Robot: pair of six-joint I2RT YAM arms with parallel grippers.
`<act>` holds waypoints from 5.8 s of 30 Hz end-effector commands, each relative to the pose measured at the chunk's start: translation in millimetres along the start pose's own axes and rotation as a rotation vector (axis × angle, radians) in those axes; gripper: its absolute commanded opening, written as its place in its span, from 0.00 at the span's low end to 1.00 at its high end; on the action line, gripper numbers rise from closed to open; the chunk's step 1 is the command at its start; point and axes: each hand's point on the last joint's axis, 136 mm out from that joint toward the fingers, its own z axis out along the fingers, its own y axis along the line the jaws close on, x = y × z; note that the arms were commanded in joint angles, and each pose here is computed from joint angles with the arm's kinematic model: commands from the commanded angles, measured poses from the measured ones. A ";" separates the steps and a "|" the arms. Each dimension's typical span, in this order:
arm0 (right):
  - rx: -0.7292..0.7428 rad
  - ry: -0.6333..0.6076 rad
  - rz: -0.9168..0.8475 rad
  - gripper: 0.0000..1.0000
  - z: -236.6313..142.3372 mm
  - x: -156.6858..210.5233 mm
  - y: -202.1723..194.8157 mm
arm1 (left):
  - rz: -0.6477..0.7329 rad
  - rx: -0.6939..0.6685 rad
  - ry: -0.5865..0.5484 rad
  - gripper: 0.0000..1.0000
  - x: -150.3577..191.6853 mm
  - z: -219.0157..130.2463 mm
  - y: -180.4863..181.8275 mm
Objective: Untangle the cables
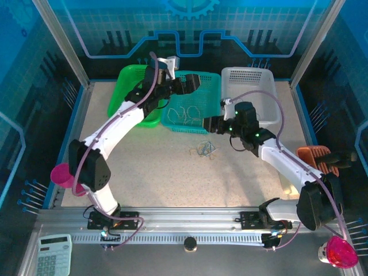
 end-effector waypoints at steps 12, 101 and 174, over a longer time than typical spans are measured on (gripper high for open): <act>0.146 0.209 0.012 0.64 40.3 100.0 -50.6 | -0.272 0.051 0.074 0.99 135.8 -89.6 13.7; -0.327 -0.072 -0.005 0.00 -22.1 49.4 28.7 | -0.468 0.383 0.171 0.75 185.0 -69.4 -53.2; -0.309 -0.009 0.004 0.00 -8.1 70.5 25.3 | -0.535 0.353 0.075 0.87 205.3 -54.7 -77.2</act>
